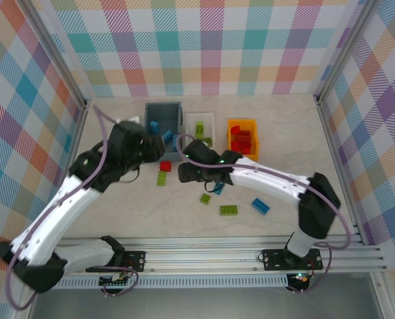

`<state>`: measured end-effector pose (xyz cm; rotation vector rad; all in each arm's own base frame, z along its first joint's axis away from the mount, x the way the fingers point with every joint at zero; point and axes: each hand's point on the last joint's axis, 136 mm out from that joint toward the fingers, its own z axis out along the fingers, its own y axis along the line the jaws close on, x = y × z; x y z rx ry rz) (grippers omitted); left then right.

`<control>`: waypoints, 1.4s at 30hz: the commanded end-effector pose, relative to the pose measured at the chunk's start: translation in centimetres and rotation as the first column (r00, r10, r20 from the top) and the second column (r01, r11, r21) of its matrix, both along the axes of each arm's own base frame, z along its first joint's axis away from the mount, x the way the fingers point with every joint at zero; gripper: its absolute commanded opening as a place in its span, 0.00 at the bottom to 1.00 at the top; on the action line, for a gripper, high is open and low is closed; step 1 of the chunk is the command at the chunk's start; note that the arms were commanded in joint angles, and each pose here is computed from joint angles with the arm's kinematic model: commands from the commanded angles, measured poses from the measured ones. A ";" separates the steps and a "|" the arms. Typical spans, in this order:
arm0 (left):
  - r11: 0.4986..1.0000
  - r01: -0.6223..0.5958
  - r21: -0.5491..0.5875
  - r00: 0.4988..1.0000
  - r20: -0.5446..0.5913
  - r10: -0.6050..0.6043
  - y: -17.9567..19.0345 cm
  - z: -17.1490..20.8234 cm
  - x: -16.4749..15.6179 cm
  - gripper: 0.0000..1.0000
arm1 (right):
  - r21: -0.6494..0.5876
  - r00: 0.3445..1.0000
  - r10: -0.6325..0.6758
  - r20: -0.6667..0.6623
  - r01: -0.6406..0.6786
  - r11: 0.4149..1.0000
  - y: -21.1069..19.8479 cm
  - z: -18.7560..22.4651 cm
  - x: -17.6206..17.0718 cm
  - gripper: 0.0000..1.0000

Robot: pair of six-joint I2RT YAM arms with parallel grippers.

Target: Sort the legos into containers by color

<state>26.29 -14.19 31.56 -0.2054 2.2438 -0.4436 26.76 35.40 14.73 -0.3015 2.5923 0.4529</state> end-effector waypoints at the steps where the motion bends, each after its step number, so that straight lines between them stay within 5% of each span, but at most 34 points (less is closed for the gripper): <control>1: 0.991 -0.102 -0.084 0.994 0.021 0.104 3.0 -1.4 -3.1 0.54 | 0.022 0.998 -0.064 -0.005 0.064 0.998 3.4 -0.5 1.1 0.80; 10: 0.973 -0.168 -0.155 0.981 0.066 0.180 8.6 -3.6 -8.8 0.57 | -0.037 0.981 -0.193 0.006 0.193 0.980 9.1 -4.0 5.7 0.87; 23: 0.982 -0.128 -0.141 0.990 0.044 0.135 7.5 -4.2 -8.5 0.57 | -0.139 0.973 -0.232 -0.002 0.229 0.963 10.4 -9.4 8.8 0.81; 42: 0.982 -0.098 -0.160 0.994 0.033 0.105 6.7 -4.5 -8.5 0.57 | -0.131 0.977 -0.211 -0.001 0.209 0.969 11.2 -9.9 9.1 0.41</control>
